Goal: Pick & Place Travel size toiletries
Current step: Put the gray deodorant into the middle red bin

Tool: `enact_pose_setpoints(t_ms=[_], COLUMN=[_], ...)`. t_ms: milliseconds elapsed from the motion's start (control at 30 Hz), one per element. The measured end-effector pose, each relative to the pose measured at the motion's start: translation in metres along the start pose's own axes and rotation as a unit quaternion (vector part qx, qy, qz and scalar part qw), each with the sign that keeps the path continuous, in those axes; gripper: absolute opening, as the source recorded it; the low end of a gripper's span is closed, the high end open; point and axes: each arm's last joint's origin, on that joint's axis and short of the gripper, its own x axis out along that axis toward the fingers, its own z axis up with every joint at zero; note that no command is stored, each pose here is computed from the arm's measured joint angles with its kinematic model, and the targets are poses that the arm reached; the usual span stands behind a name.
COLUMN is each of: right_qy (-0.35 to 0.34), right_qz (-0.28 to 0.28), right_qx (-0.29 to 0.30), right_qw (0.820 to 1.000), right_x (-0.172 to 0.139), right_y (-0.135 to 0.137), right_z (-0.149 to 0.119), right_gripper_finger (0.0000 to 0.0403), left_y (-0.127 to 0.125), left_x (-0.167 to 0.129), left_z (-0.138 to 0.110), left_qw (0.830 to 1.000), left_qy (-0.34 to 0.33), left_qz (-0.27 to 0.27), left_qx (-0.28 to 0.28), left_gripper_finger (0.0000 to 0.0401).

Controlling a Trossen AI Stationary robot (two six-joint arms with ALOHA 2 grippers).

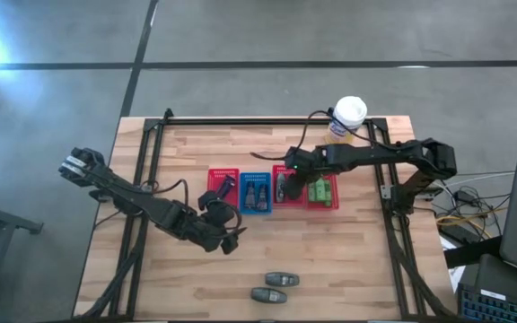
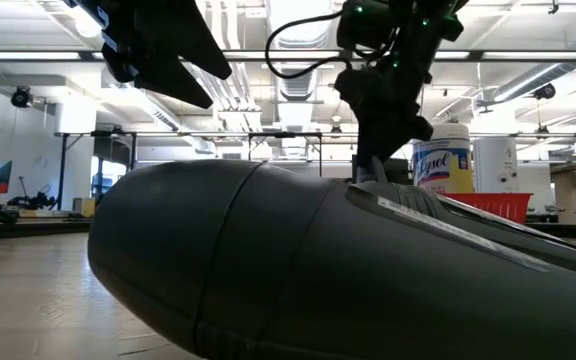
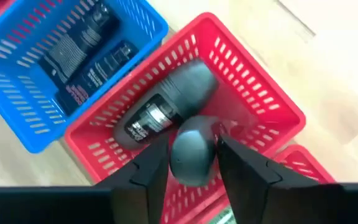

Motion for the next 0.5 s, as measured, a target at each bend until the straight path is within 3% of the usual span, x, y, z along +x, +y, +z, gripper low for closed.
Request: enact_pose_setpoints(t_ms=[200, 400, 500], right_qy=[0.012, 0.017, -0.005], right_qz=[-0.01, -0.011, -0.047], right_qx=[-0.031, -0.053, -0.075], right_qw=[0.999, 0.998, 0.996], right_x=[-0.003, -0.004, -0.008], right_y=[-0.001, 0.005, 0.014], right_z=[-0.002, -0.007, -0.012], right_gripper_finger=[0.0072, 0.0071, 0.0071], left_y=[0.0, 0.0, 0.001], left_x=[0.0, 0.0, 0.001], left_z=[0.0, 0.0, -0.003], left_qw=[1.0, 1.0, 1.0], left_qy=[0.0, 0.001, 0.003], left_qz=[0.0, 0.0, 0.002], left_qx=[0.0, 0.004, 0.006], left_gripper_finger=[0.036, 0.036, 0.036])
